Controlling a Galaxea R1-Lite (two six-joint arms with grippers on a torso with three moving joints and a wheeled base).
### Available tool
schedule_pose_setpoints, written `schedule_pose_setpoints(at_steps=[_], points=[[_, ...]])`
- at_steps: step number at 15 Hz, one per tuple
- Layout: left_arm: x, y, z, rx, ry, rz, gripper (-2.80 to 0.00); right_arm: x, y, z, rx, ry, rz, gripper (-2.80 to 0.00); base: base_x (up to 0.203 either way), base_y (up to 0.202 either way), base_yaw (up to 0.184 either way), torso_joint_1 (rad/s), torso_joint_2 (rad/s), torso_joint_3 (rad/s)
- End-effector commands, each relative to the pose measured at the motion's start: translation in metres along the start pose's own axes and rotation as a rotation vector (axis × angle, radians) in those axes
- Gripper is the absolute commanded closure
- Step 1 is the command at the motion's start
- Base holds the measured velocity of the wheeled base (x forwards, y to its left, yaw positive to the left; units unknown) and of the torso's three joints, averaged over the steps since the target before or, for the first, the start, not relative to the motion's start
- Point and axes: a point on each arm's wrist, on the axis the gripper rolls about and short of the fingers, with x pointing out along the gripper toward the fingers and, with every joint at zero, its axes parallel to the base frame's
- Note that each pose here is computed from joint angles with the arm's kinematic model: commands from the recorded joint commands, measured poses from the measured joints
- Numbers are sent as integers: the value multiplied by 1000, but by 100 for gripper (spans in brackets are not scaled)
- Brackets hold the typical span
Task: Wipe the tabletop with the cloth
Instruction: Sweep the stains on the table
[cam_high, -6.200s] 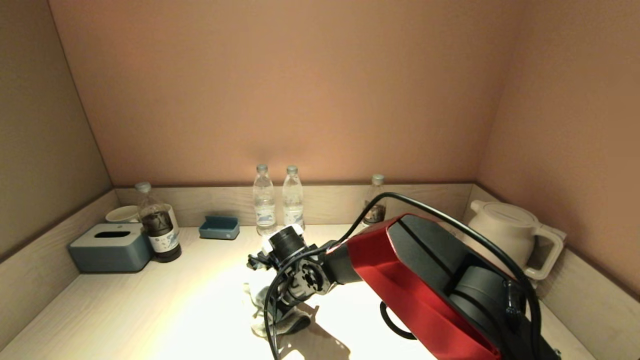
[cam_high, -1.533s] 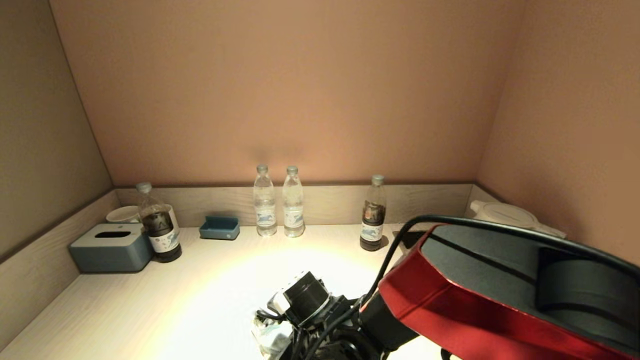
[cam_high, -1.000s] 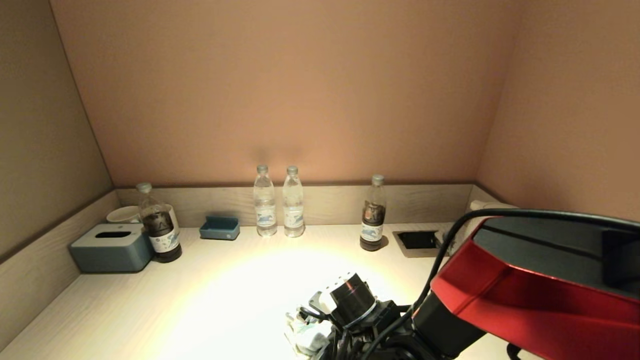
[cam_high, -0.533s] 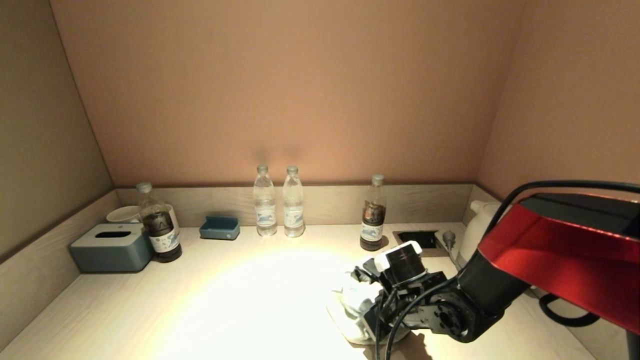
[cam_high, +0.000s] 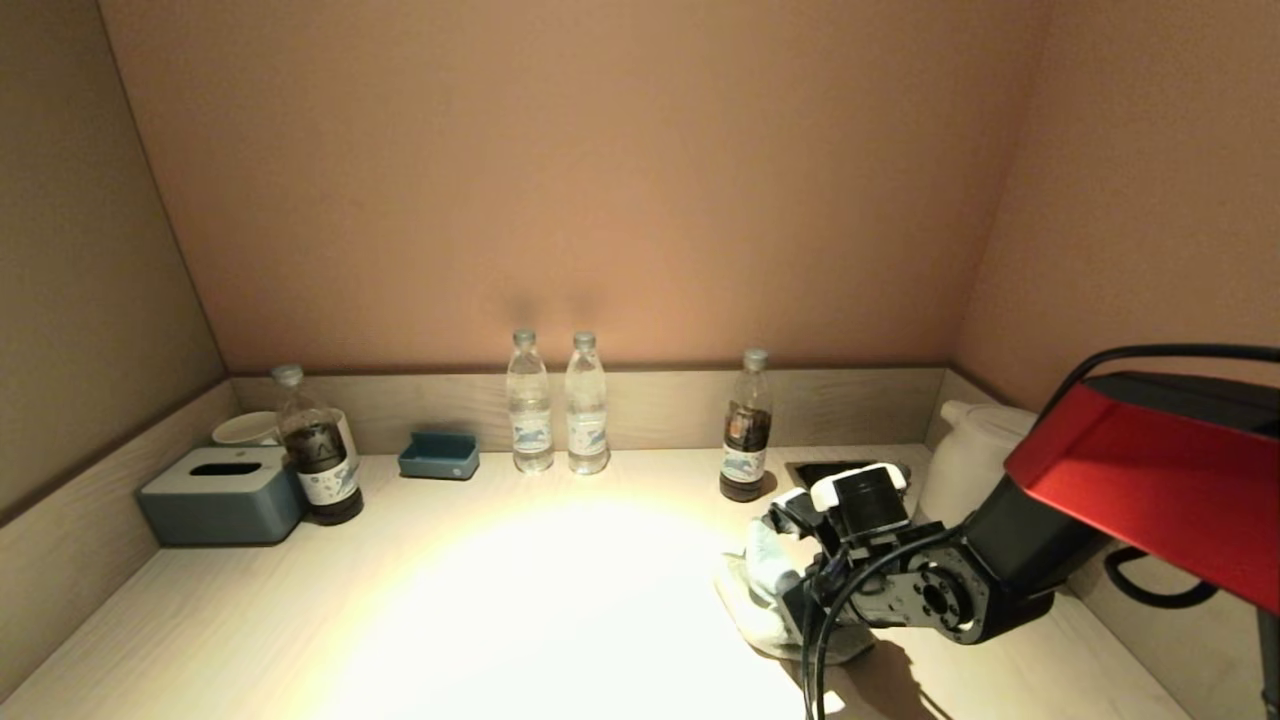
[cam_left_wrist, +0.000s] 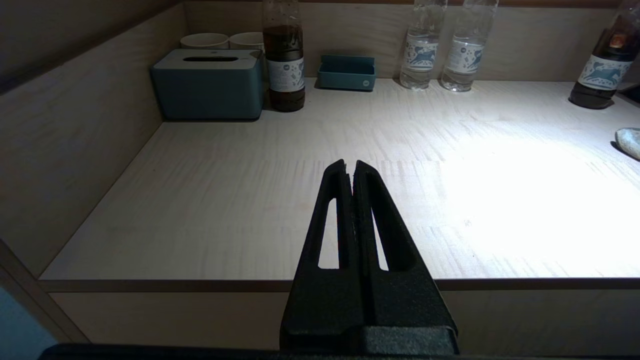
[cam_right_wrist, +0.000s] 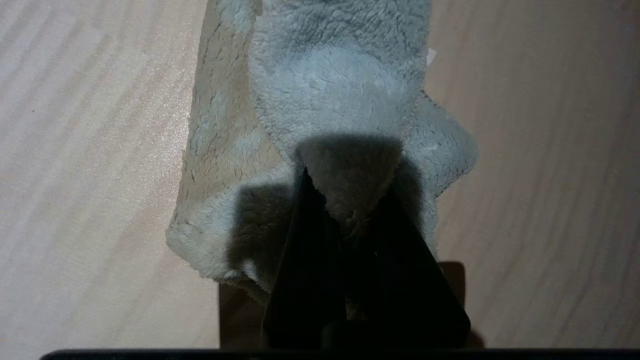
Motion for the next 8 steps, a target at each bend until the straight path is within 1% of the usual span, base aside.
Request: schedule_pose_setpoints(at_steps=[1,3,5,8], points=[[0,0,0,-1,0,0,0,5,-24,0,31,-6,-45,0,0,0,0,0,0,0],[0,0,0,-1,0,0,0,6,-28,1,28,-8,-54,0,0,0,0,0,0,0],[0,0,0,-1,-1,1,0,13,-46,1,56,-10,-85,0,0,0,0,0,0,0],[0,0,0,-1,0,0,0,14,-54,-3,75,-1,-102,0,0,0,0,0,0,0]])
